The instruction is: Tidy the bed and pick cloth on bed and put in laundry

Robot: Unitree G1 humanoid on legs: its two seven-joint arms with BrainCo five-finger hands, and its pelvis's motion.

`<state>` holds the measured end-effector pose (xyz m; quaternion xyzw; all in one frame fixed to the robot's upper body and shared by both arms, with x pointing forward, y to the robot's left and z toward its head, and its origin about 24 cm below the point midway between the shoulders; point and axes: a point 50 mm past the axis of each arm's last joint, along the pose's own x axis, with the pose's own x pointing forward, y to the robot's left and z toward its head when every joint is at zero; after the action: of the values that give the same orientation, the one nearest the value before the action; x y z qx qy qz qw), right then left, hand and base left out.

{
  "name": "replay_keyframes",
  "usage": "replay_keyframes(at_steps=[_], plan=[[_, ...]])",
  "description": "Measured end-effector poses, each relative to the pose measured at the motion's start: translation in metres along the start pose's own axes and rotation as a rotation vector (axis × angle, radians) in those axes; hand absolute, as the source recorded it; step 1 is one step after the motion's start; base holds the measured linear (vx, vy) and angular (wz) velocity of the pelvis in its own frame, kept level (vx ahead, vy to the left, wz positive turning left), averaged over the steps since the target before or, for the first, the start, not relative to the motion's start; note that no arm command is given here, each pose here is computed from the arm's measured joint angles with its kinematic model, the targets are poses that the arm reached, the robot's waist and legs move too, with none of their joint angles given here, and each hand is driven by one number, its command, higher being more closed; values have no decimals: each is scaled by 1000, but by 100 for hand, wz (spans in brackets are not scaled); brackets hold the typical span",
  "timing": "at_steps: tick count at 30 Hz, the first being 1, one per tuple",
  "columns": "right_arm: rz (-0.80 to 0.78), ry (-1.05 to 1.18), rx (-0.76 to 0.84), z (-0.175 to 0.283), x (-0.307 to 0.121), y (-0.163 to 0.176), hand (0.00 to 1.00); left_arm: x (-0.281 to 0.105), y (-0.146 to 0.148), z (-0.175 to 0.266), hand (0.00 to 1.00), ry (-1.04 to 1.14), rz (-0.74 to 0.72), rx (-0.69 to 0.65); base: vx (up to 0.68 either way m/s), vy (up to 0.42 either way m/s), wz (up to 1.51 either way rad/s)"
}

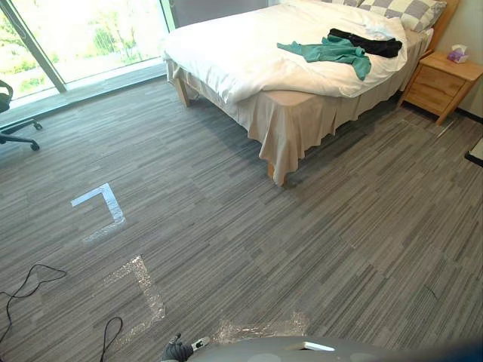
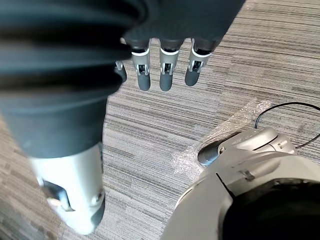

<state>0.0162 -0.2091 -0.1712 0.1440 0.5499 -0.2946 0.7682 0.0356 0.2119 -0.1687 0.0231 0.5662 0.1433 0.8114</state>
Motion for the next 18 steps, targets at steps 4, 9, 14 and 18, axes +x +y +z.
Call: replay_keyframes(at_steps=[4,9,14,18], plan=[[18,-19,-4,8,2,7,0,1,1,3,0,-7,-1,-17,-7,-14,-3],[22,-25,-16,10,2,8,0,2,0,6,0,-15,-2,-17,-31,-24,0],[21,-25,-15,10,2,9,0,1,0,5,0,-12,0,-17,-56,-29,1],[21,-25,-15,9,2,8,0,1,0,5,0,-10,-1,-17,-92,-29,0]])
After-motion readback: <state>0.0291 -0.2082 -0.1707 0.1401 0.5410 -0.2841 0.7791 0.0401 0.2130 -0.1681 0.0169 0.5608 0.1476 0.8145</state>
